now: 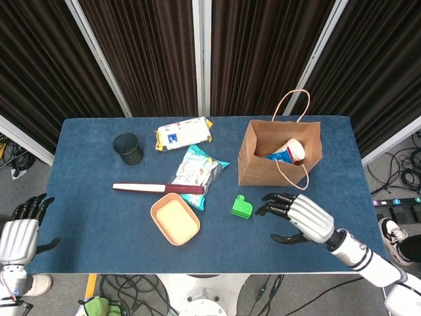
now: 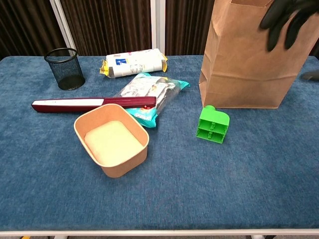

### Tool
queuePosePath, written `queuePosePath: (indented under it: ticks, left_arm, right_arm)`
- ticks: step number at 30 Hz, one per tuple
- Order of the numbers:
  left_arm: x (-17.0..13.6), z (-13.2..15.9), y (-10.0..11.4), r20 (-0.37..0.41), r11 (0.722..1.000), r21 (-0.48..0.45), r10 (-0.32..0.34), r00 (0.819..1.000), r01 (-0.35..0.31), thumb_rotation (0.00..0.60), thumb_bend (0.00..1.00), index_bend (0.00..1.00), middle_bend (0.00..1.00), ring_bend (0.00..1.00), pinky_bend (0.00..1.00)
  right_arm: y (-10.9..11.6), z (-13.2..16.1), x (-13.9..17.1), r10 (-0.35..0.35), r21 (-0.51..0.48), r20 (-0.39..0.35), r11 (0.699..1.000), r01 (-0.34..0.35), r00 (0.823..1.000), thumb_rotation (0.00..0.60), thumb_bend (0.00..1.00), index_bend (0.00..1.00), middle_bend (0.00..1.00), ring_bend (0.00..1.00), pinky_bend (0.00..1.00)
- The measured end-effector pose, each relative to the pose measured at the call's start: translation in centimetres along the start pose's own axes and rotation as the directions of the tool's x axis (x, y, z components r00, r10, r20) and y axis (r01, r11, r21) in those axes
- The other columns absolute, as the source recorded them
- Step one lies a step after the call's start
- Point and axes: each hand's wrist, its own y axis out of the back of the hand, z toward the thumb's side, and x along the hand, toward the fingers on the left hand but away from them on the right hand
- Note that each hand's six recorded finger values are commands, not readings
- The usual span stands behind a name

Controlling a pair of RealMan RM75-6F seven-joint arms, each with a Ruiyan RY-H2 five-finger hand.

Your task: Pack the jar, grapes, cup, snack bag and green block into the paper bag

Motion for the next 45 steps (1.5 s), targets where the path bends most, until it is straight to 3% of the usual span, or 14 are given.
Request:
queuePosePath:
  ticks: [4, 12, 22, 27, 37, 45]
  left_arm:
    - [0.2, 0.0, -0.2, 0.004, 1.000, -0.003, -0.004, 1.000, 0.004, 0.600, 0.07, 0.21, 0.20, 0.14, 0.18]
    - [0.2, -0.6, -0.6, -0.010, 1.000, -0.010, -0.011, 1.000, 0.011, 0.600, 0.07, 0.21, 0.20, 0.13, 0.18]
    - [0.4, -0.6, -0.7, -0.008, 1.000, -0.015, -0.014, 1.000, 0.014, 0.600, 0.07, 0.21, 0.20, 0.14, 0.18]
    - [0.4, -0.6, -0.8, -0.011, 1.000, -0.018, -0.017, 1.000, 0.017, 0.600, 0.07, 0.21, 0.20, 0.14, 0.18]
    - [0.4, -0.6, -0.9, -0.013, 1.000, -0.021, -0.018, 1.000, 0.018, 0.600, 0.07, 0.21, 0.20, 0.14, 0.18]
    - [0.3, -0.8, -0.9, -0.020, 0.999, -0.026, -0.019, 1.000, 0.019, 0.600, 0.07, 0.21, 0.20, 0.14, 0.18]
  right_arm:
    - [-2.8, -1.5, -1.8, 0.101, 0.085, 0.087, 0.991, -0.108, 0.991, 0.600, 0.07, 0.11, 0.25, 0.09, 0.30]
    - [-8.6, -3.7, -6.1, 0.215, 0.215, 0.198, 0.943, -0.256, 0.956, 0.600, 0.00, 0.06, 0.19, 0.05, 0.25]
    - [-10.6, -5.9, -8.7, 0.216, 0.371, 0.230, 0.882, -0.291, 0.949, 0.600, 0.00, 0.06, 0.19, 0.05, 0.25]
    - [-11.5, -6.5, -9.2, 0.223, 0.422, 0.224, 0.855, -0.301, 0.949, 0.600, 0.05, 0.07, 0.20, 0.05, 0.25]
    - [-13.3, -6.7, -10.2, 0.243, 0.476, 0.178, 0.827, -0.299, 0.954, 0.600, 0.14, 0.19, 0.23, 0.05, 0.25]
    - [-13.9, -6.5, -10.5, 0.226, 0.478, 0.153, 0.835, -0.272, 0.962, 0.600, 0.22, 0.52, 0.39, 0.16, 0.27]
